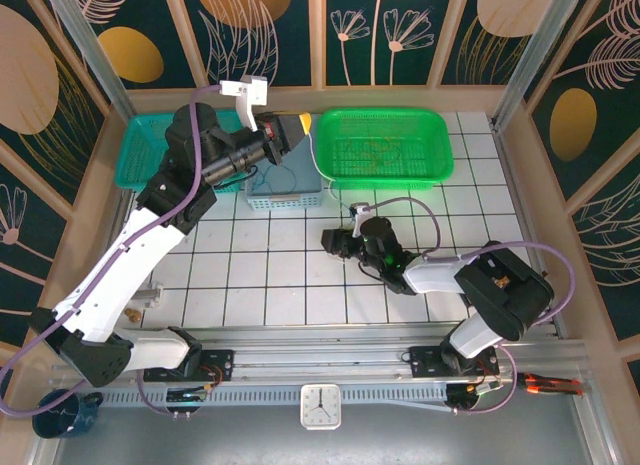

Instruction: Untangle the cables

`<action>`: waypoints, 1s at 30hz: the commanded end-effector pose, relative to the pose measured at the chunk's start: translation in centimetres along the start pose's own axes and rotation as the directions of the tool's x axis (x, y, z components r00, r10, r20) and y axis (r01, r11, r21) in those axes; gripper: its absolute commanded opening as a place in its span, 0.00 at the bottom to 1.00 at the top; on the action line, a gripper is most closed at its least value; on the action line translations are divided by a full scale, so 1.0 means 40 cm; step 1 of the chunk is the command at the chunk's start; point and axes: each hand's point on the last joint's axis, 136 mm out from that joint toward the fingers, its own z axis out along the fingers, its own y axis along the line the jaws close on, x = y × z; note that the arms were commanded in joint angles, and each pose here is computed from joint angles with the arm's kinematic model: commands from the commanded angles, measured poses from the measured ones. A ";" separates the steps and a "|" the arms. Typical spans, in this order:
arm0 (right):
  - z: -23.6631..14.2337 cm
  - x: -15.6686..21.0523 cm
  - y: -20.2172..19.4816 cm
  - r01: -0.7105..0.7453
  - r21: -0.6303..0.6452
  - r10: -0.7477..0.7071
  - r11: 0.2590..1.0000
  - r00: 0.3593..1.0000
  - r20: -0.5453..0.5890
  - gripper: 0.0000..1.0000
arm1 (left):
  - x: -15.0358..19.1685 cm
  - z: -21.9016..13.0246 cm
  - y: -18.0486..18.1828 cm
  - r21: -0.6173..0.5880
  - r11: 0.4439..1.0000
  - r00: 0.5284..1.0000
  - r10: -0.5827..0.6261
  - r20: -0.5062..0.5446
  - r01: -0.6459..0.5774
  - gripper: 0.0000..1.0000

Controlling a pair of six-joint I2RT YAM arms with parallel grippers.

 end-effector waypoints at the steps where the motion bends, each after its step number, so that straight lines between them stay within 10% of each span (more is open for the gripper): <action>1: -0.011 -0.029 0.047 0.047 -0.052 -0.047 0.998 0.999 0.003 0.69 | -0.006 0.001 -0.016 0.034 0.999 1.000 -0.005 0.017 0.005 0.00; 6: -0.034 -0.054 0.080 0.081 -0.082 -0.079 0.993 0.996 0.027 0.99 | 0.005 0.006 -0.008 0.031 0.999 1.000 -0.015 0.008 0.015 0.00; 19: -0.094 -0.142 0.121 0.176 -0.064 -0.169 0.982 0.981 0.093 0.99 | 0.016 0.011 0.018 0.000 1.000 1.000 -0.022 0.016 0.022 0.00; 30: -0.025 -0.030 0.001 0.086 -0.007 -0.086 0.996 0.996 0.000 0.84 | -0.025 0.000 -0.008 0.011 1.000 0.999 -0.002 0.050 0.002 0.00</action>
